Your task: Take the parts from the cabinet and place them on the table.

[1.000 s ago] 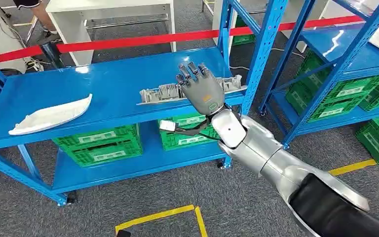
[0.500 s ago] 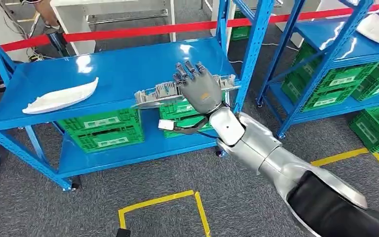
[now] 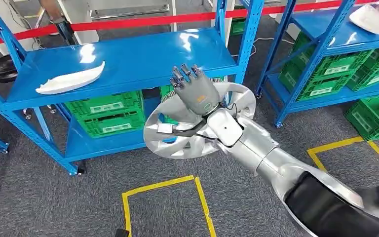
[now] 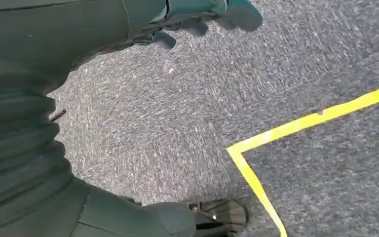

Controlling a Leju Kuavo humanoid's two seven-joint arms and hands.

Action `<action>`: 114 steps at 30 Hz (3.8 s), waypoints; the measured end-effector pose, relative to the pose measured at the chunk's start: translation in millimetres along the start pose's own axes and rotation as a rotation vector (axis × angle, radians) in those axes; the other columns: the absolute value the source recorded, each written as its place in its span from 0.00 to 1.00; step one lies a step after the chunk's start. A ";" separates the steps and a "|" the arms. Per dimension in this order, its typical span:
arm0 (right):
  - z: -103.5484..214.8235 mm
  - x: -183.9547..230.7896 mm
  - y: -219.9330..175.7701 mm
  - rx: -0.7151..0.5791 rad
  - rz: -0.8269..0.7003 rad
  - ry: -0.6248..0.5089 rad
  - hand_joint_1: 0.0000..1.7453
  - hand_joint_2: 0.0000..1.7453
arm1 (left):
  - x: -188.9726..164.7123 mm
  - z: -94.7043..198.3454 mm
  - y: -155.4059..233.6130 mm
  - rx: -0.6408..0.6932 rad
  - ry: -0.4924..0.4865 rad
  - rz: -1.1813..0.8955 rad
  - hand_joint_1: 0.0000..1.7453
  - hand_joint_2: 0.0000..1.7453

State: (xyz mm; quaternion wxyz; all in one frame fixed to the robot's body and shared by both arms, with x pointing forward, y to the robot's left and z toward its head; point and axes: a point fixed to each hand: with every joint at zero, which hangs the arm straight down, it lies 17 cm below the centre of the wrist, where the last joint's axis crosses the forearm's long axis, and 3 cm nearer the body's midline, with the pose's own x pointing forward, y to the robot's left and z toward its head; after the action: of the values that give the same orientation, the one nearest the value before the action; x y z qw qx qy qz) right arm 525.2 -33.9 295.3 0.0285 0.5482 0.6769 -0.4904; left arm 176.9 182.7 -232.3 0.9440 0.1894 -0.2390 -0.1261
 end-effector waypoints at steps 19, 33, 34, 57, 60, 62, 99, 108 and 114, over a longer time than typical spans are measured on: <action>9.4 -2.3 7.2 0.021 -0.021 0.047 1.00 1.00 | -4.3 -0.5 -0.4 -0.011 0.010 -0.004 0.00 1.00; 17.4 -11.0 9.6 0.025 -0.040 -0.010 1.00 1.00 | -4.3 -1.2 -1.8 -0.023 0.022 -0.024 0.00 1.00; 19.5 -12.8 10.6 0.028 -0.048 -0.013 1.00 1.00 | -4.9 -1.3 -3.7 -0.039 0.023 -0.036 0.00 1.00; 32.1 -77.3 3.3 0.004 -0.001 0.102 1.00 1.00 | -22.0 -9.8 13.5 -0.030 0.001 -0.157 0.00 1.00; 27.3 -84.7 -1.6 -0.009 0.014 0.102 1.00 1.00 | -20.7 -11.2 15.9 -0.026 0.000 -0.158 0.00 1.00; 24.0 -88.1 -4.5 -0.017 0.020 0.102 1.00 1.00 | -22.6 -11.5 16.9 -0.023 0.007 -0.159 0.00 1.00; 28.4 -98.1 -19.0 -0.056 0.013 0.056 1.00 1.00 | -26.7 -15.7 27.4 0.003 0.030 -0.149 0.00 1.00; 16.1 -89.5 -26.3 -0.079 -0.016 0.038 1.00 1.00 | -28.0 -18.5 34.2 0.018 0.029 -0.138 0.00 1.00; 2.4 -89.1 -37.3 -0.112 -0.048 0.057 1.00 1.00 | -36.1 -18.5 36.5 0.020 0.047 -0.126 0.00 1.00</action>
State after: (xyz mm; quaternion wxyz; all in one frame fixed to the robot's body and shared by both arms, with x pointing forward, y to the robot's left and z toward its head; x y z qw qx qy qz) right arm 530.8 -96.1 369.0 0.0281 0.5431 0.7167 -0.4365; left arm 160.7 232.8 -246.8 0.9376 0.2165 -0.2055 -0.1783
